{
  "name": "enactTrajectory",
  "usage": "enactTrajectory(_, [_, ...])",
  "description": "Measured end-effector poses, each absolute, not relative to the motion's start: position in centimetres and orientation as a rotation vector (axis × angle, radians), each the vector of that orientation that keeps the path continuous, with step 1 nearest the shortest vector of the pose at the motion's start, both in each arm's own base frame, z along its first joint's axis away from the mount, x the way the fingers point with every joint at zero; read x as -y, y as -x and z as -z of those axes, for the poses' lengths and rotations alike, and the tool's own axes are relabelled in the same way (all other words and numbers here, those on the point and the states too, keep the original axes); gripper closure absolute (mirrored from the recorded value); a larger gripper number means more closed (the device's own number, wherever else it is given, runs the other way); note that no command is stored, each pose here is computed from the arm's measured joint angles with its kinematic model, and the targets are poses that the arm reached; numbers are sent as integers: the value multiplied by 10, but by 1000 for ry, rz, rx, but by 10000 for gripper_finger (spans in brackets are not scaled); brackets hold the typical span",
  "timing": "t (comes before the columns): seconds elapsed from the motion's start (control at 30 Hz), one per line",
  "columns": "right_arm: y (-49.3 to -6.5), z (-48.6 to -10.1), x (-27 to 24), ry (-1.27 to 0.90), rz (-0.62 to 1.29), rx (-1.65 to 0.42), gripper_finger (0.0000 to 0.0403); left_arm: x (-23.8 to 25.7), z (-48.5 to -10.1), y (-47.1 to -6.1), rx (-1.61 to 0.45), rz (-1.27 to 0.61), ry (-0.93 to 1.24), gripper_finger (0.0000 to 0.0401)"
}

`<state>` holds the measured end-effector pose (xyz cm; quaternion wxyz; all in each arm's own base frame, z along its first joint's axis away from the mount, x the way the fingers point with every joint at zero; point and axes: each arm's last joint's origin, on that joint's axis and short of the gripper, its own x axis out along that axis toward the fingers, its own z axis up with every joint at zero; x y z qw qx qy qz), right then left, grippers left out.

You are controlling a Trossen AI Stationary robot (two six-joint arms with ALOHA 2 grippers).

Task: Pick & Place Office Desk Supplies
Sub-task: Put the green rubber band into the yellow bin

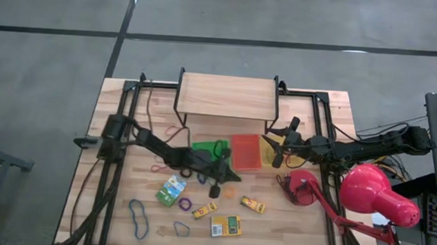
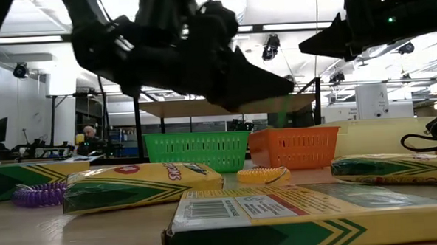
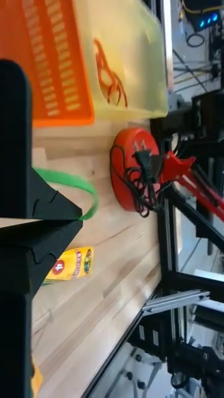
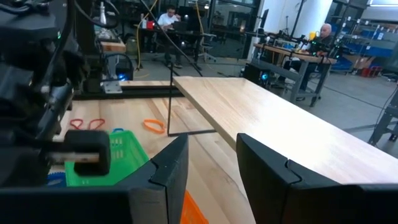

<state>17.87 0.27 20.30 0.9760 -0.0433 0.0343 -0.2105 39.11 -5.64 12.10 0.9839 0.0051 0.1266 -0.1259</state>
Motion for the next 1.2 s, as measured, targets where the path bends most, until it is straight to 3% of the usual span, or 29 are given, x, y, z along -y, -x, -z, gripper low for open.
enactTrajectory(0.3, [-179,-202,-3,92,424,-84,282,62,-98,-418,-372,260,-3,398])
enactTrajectory(0.63, [-179,-202,-3,92,424,-85,271,62,-88,-418,-472,242,58,398])
enactTrajectory(1.07, [-179,-202,-3,92,424,-84,280,61,-88,-418,-470,202,48,397])
enactTrajectory(1.2, [-179,-202,-3,92,424,-84,282,60,-88,-418,-469,192,42,374])
